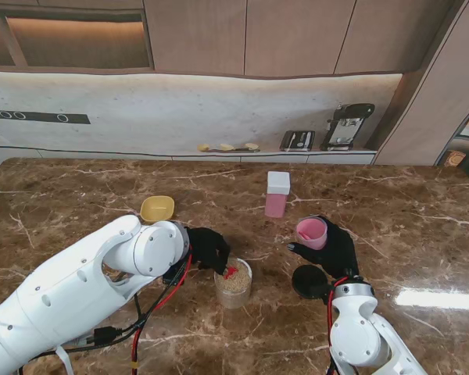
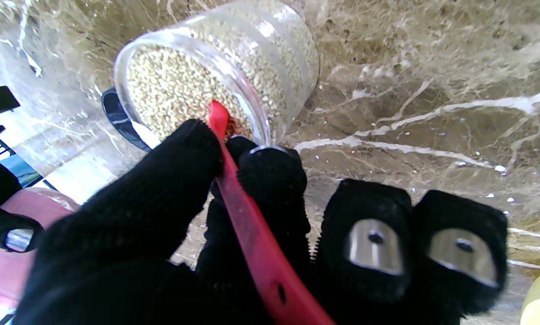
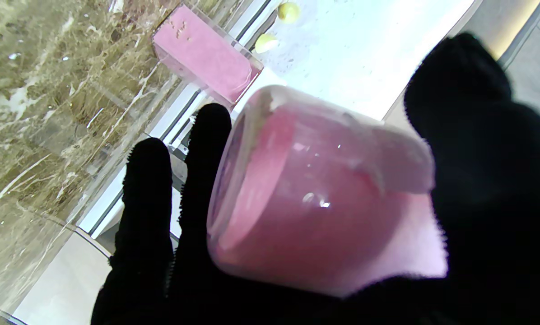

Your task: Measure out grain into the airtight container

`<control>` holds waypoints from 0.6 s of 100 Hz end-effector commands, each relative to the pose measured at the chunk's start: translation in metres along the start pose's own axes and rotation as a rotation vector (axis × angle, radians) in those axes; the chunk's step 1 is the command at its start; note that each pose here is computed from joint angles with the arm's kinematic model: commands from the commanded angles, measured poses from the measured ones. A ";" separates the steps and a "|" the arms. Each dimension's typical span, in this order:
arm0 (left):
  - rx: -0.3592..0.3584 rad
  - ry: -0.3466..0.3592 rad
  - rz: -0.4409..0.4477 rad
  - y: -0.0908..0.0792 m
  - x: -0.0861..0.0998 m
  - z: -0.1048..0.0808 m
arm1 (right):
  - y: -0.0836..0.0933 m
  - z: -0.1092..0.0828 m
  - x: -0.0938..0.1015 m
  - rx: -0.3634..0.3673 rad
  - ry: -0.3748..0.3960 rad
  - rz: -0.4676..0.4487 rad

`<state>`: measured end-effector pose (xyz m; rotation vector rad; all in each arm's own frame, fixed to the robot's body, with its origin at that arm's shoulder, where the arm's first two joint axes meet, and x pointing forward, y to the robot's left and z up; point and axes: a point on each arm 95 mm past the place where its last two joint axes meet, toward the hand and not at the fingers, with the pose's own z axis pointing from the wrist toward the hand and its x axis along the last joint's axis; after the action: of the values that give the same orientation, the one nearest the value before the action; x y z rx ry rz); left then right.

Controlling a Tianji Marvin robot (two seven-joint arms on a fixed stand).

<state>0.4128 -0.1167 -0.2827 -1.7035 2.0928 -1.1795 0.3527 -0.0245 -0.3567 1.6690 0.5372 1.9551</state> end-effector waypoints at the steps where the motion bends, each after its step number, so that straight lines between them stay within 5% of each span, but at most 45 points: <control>1: -0.020 -0.012 -0.030 0.007 -0.005 0.003 | -0.005 -0.003 -0.004 0.019 -0.019 0.005; 60: -0.022 -0.007 -0.115 0.013 -0.017 0.004 | -0.006 -0.002 -0.003 0.022 -0.028 0.006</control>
<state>0.4141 -0.1080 -0.2880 -1.8175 2.0362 -1.2206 0.3536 -0.0237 -0.3577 1.6809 0.5345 1.9459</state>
